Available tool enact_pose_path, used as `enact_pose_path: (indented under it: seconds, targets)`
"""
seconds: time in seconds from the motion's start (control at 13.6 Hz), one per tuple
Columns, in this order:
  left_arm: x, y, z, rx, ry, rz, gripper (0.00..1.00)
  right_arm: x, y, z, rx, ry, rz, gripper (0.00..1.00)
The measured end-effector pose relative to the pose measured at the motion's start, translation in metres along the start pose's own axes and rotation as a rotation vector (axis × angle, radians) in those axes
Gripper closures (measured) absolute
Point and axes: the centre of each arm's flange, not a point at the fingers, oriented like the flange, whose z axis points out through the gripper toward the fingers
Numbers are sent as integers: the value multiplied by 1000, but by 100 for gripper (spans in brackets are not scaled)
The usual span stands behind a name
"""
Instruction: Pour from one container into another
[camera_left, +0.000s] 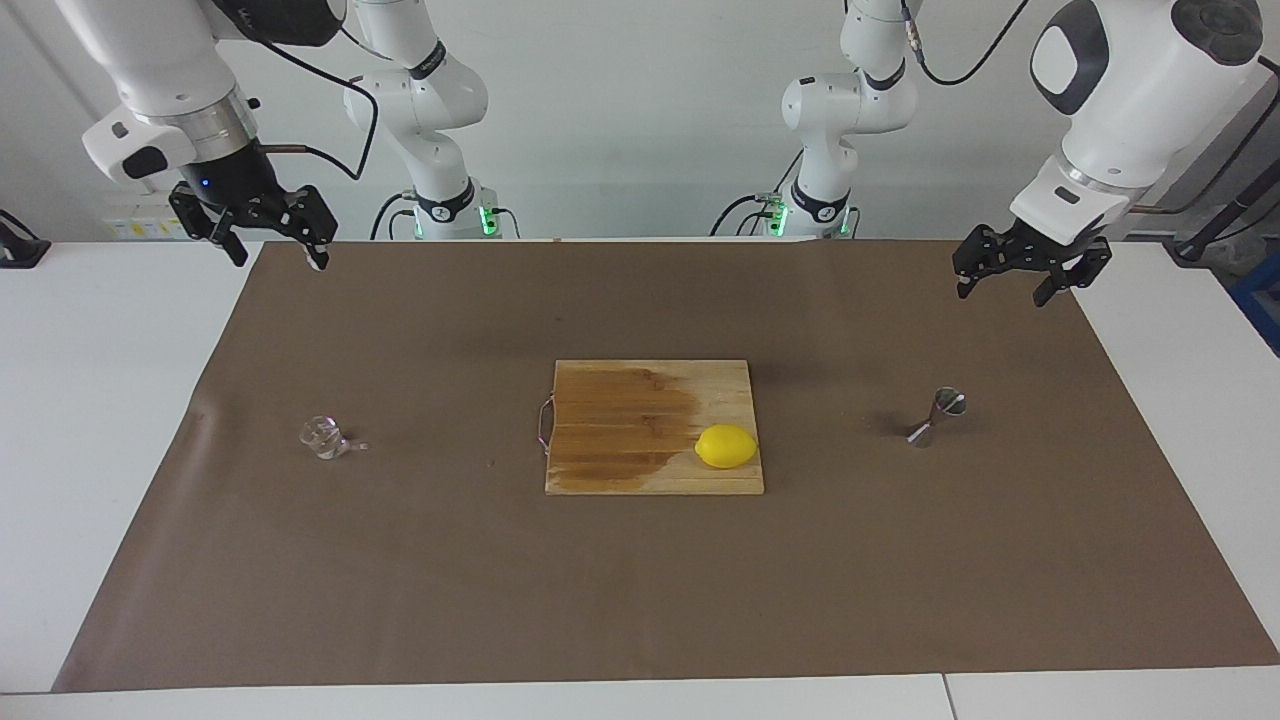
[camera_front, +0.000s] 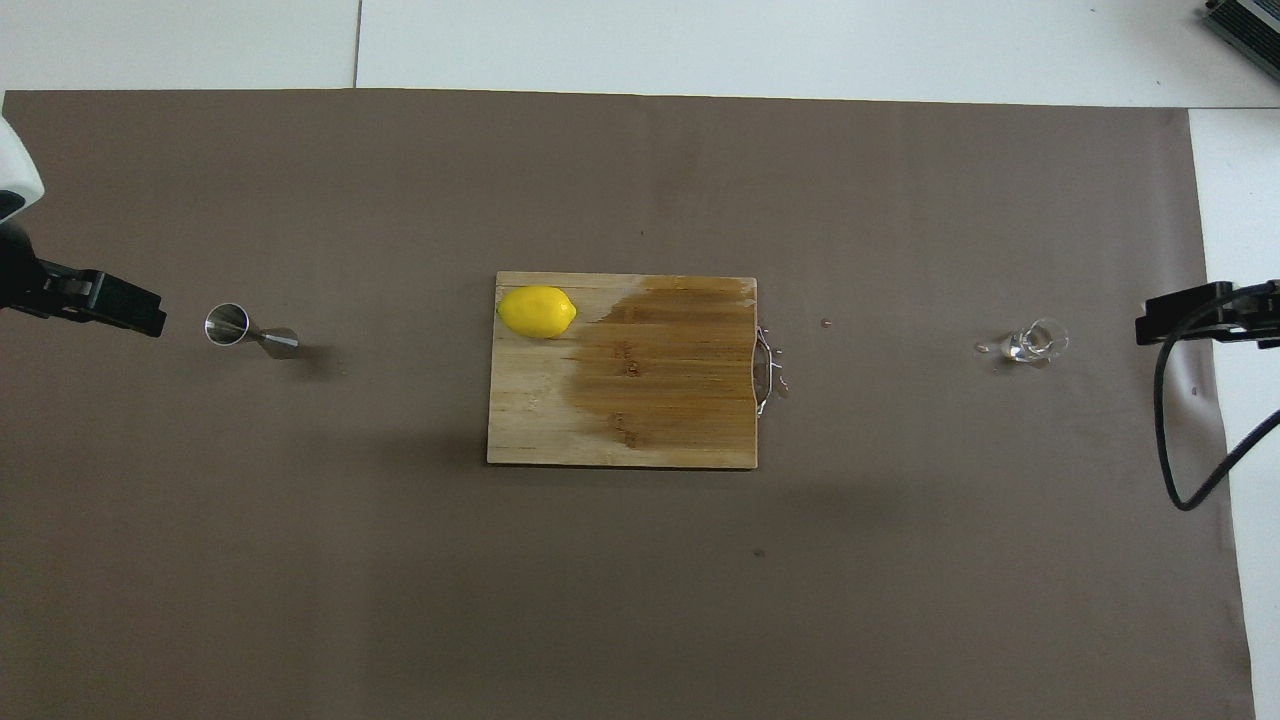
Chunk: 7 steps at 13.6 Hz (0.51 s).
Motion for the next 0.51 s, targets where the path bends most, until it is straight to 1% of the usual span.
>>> enact_pose_path:
  seconds: [0.15,0.37,0.51]
  targets:
    - [-3,-4,0,-2,-11,-8,0,0,0,0,0,0,0,0]
    - [-7,-19,-1,-6,-8,-38,0,0,0,0,0,0,0,0]
    - [-12,-38,-2,-49,4,-79,0,0,0,0,0,0,0,0]
